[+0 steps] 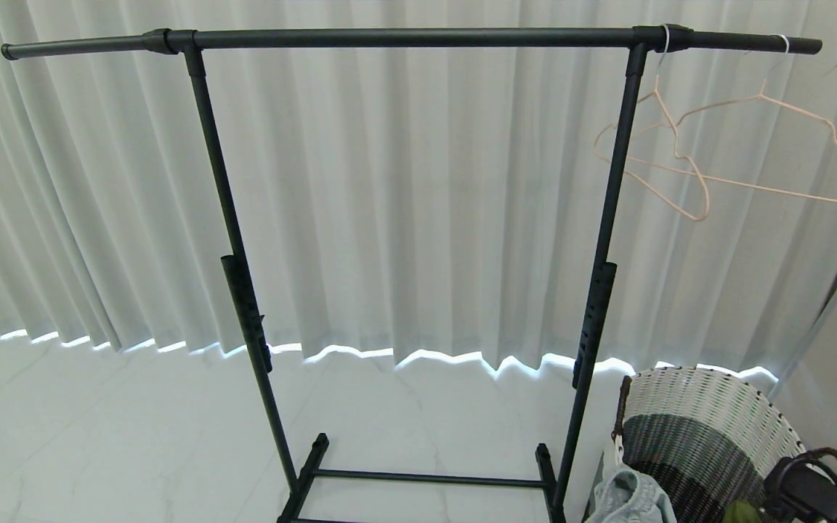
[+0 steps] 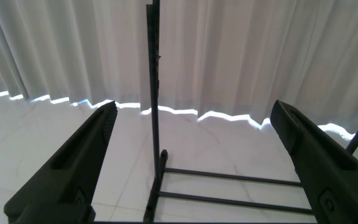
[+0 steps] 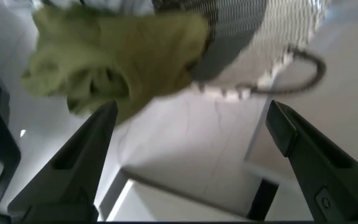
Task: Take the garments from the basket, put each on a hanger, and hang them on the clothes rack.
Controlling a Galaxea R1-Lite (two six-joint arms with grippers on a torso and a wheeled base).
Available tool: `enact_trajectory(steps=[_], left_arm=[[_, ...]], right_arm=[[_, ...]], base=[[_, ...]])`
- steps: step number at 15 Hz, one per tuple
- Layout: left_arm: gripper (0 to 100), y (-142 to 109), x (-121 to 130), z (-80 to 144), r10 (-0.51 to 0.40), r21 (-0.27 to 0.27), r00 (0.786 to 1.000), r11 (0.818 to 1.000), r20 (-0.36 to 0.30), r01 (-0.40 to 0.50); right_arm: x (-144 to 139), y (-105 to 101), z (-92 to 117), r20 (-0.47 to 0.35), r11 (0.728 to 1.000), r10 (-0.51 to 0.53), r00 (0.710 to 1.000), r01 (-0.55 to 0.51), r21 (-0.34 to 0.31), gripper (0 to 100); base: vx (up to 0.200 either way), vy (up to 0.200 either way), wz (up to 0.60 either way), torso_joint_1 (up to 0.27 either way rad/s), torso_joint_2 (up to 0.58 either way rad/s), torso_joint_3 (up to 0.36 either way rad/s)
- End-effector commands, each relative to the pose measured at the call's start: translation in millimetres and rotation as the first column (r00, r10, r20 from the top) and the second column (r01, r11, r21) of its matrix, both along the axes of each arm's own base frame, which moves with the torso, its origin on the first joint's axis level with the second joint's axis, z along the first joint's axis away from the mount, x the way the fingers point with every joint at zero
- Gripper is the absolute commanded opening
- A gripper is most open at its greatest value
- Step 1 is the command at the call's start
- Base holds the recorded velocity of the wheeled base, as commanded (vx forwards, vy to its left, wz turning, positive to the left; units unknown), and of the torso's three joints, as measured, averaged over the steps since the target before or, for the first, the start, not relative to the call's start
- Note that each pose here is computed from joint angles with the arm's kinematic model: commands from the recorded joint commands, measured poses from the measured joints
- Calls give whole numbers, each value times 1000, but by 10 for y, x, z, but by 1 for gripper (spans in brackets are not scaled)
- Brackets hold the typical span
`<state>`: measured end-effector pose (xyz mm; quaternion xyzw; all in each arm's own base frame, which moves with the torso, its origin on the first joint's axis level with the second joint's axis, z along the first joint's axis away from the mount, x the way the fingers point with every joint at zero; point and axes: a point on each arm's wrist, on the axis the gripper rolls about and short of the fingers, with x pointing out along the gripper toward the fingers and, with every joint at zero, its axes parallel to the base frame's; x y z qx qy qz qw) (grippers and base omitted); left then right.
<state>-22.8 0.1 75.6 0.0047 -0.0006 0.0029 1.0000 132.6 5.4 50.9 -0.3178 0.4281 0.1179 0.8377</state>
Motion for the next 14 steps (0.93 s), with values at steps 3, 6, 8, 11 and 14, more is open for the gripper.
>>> enact_trajectory(steps=[3, 6, 8, 11, 14], left_arm=[[100, 0, 1, 1, 0, 0, 1000, 1000, -1, 0], [100, 0, 1, 1, 0, 1, 1000, 1000, -1, 0], [100, 0, 1, 1, 0, 1, 1000, 1000, -1, 0], [100, 0, 1, 1, 0, 3, 1000, 1000, -1, 0], [100, 0, 1, 1, 0, 4, 1000, 1000, -1, 0]], right_arm=[[182, 108, -243, -132, 997, 79, 988, -79, 2, 100], [365, 69, -278, -134, 999, 44, 990, -45, -4, 100], [457, -16, -325, -151, 1000, 14, 988, -17, -19, 100], [484, -96, -357, -169, 999, 3, 986, -10, -37, 100], [578, -97, -395, -170, 999, -1, 985, -5, -37, 100]], base=[[0, 0, 0, 0, 0, 0], [0, 0, 0, 0, 0, 0], [0, 0, 0, 0, 0, 0], [0, 0, 0, 0, 0, 0], [0, 0, 0, 0, 0, 0]])
